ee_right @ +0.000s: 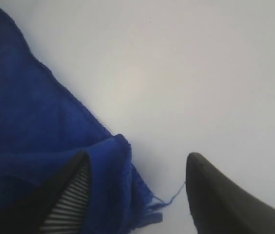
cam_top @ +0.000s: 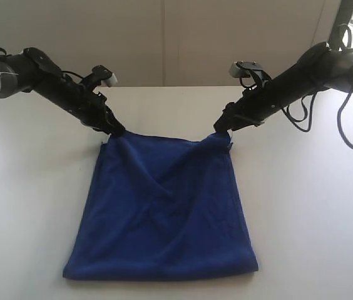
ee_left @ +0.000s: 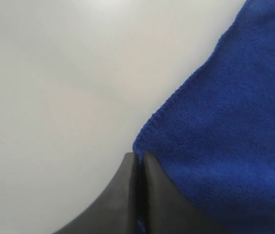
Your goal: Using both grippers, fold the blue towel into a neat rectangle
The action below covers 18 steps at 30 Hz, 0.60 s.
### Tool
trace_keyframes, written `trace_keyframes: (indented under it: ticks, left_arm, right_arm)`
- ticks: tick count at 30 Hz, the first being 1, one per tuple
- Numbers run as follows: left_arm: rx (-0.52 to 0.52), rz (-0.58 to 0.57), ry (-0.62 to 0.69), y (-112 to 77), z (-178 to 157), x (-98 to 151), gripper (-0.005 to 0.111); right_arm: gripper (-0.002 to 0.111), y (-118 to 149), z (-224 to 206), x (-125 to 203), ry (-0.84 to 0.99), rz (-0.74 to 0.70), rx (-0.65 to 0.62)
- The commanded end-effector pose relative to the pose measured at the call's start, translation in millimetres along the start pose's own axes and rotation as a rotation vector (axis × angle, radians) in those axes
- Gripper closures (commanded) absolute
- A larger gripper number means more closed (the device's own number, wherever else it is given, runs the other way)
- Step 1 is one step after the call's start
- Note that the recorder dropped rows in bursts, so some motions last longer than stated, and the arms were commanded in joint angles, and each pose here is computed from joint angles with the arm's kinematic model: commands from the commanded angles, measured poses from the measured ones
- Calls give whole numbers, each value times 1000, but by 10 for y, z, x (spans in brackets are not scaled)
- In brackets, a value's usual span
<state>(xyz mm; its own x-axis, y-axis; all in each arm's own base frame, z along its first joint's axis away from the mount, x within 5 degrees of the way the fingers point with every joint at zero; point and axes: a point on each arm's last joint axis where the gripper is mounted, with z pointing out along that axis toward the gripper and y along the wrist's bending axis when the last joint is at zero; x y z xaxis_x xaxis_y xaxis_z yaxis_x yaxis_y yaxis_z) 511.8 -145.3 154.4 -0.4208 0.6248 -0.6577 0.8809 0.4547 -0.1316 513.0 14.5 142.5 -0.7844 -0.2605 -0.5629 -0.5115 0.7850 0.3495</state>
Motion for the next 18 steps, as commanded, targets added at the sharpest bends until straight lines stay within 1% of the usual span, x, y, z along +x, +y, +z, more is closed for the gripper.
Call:
trace_keyframes:
  ticks: [1, 9, 10, 11, 13, 18]
  left_arm:
    - [5, 20, -37, -81, -147, -165, 107]
    - [3, 27, -39, -96, -188, -193, 107]
    - [9, 27, -36, -102, -188, -190, 107]
    - [12, 30, -30, -104, -188, -185, 107]
    - [19, 38, -9, -110, -188, -165, 107]
    - [29, 44, 4, -125, -200, -161, 107]
  right_arm:
    - [56, 17, -18, -19, -3, -24, -16]
    - [79, 132, 55, -43, 13, -50, -40]
    - [87, 141, 67, -55, 6, -60, -32]
    - [91, 137, 67, -58, 3, -60, -29]
    - [108, 120, 53, -66, -5, -61, -14]
    - [108, 150, -69, -140, -24, -89, 21]
